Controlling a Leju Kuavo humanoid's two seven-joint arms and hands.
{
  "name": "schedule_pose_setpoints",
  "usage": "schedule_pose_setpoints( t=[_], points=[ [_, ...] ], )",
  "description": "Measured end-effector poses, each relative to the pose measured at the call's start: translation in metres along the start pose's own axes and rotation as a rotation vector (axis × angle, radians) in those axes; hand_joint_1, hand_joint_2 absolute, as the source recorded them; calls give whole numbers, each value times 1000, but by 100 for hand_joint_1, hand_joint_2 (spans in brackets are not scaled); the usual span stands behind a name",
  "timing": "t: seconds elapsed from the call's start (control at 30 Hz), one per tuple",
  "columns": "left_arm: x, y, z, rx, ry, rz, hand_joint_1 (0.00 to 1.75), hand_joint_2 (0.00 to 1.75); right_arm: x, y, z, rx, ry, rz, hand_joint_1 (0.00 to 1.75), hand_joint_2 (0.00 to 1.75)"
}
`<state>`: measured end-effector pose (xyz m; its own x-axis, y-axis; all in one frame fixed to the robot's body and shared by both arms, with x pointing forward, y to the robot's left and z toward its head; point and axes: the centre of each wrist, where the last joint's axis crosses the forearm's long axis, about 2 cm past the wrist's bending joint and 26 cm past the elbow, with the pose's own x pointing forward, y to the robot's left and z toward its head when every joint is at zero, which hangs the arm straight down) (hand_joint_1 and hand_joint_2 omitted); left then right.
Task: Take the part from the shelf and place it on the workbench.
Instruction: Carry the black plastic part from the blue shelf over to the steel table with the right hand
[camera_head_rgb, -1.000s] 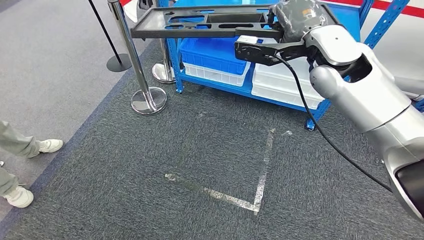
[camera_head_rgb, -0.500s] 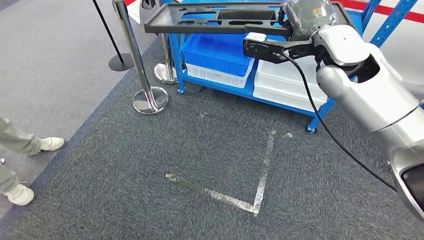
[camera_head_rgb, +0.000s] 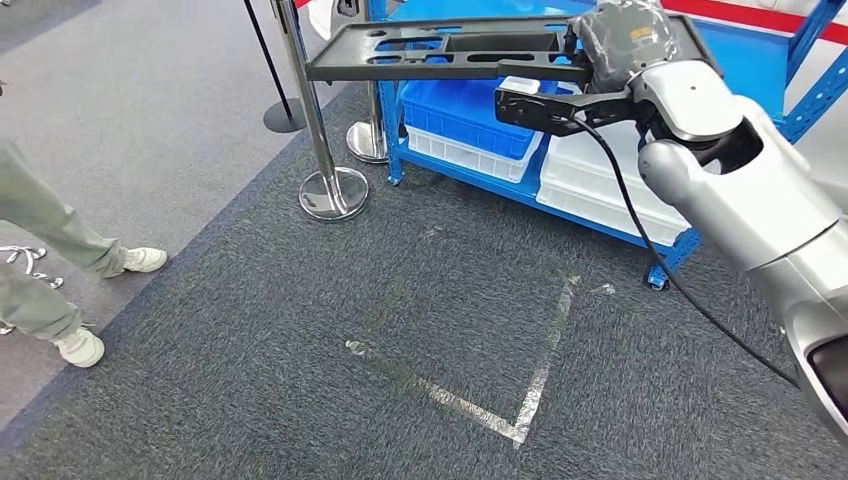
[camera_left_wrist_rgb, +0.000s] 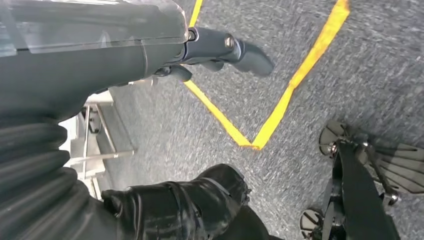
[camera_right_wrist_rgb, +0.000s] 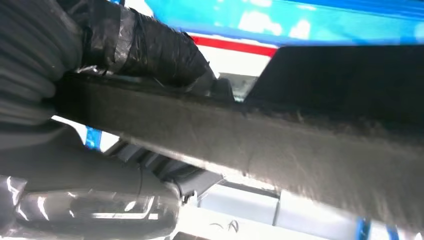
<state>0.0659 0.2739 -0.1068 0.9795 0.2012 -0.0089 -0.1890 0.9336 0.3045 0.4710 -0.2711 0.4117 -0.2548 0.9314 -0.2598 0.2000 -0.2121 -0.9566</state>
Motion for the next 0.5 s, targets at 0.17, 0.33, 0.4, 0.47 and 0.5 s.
schedule_pose_setpoints(
  t=[0.17, 0.33, 0.4, 0.47, 0.5],
  points=[
    [2, 0, 0, 1, -4, 1, 0, 175, 1, -1, 0, -2, -2, 0, 175, 175],
    [3, 0, 1, 0, -5, 1, 0, 175, 1, -1, 0, -3, -1, 1, 175, 175],
    [4, -1, 1, -1, -7, 1, 0, 175, 0, -3, 0, -6, 0, 2, 175, 175],
    [3, 0, 1, 0, -6, 1, 0, 175, 0, -3, 0, -7, -1, 2, 175, 175],
    [3, 0, 1, 0, -5, 1, 0, 175, 0, -3, -1, -8, -2, 2, 175, 175]
  ],
)
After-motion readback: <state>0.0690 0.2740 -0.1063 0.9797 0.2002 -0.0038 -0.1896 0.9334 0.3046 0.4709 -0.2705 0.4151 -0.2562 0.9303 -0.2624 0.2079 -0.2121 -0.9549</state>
